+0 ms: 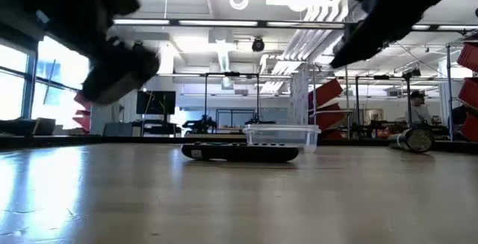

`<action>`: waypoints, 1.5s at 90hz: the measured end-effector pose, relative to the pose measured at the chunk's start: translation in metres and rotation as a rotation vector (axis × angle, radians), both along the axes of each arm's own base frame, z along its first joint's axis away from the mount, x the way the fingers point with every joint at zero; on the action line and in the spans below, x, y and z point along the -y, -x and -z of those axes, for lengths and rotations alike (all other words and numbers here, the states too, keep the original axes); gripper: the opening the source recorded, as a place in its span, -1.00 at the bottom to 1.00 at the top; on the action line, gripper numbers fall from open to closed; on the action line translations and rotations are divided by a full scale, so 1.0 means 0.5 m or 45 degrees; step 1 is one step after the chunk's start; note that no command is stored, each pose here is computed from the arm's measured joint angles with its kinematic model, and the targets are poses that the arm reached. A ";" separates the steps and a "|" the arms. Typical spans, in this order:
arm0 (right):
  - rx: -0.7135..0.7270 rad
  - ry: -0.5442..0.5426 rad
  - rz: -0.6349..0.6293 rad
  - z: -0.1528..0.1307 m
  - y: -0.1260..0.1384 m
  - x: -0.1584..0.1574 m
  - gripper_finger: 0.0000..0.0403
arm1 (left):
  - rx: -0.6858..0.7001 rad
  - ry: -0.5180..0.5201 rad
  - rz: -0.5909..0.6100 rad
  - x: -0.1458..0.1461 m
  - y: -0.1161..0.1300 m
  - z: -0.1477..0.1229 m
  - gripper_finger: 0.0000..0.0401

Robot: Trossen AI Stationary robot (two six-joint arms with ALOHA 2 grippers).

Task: Insert battery
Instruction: Insert the black battery into the computer mouse

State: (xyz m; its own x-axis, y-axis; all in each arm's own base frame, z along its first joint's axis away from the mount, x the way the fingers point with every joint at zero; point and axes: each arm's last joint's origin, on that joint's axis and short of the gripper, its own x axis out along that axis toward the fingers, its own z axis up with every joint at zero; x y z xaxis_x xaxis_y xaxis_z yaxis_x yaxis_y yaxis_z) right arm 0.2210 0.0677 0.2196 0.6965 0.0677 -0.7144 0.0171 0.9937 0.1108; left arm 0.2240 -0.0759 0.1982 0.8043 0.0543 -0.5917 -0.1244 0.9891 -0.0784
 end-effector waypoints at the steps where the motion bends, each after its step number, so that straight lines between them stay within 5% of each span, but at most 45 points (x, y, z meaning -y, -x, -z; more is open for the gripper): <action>1: -0.017 -0.005 0.000 -0.002 0.003 -0.003 0.14 | 0.020 -0.004 0.002 0.000 -0.003 0.000 0.24; 14: -0.246 -0.094 0.011 -0.035 0.042 -0.052 0.14 | 0.352 -0.014 0.074 0.010 -0.048 -0.012 0.24; 32: -0.523 -0.288 0.109 -0.039 0.117 -0.129 0.14 | 0.595 -0.057 0.176 0.034 -0.106 0.010 0.24; 61: -0.748 -0.514 0.229 -0.029 0.231 -0.234 0.14 | 0.694 -0.098 0.237 0.081 -0.211 0.052 0.24; 83: -0.840 -0.387 0.204 0.005 0.281 -0.273 0.14 | 0.725 -0.121 0.295 0.135 -0.285 0.051 0.23; 109: -0.946 -0.140 0.085 0.086 0.280 -0.319 0.14 | 0.712 -0.167 0.177 0.166 -0.284 0.056 0.24; 135: -0.893 -0.201 -0.049 0.123 0.263 -0.363 0.14 | 0.679 -0.143 0.099 0.169 -0.281 0.061 0.25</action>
State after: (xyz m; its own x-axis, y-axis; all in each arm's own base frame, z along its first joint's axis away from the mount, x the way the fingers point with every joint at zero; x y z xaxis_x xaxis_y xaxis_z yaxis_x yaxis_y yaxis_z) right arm 0.0893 0.2492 0.1581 0.0719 0.2223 -0.9723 0.1019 0.9681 0.2289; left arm 0.3644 -0.1603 0.1677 0.9953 0.0219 -0.0947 -0.0224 0.9997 -0.0037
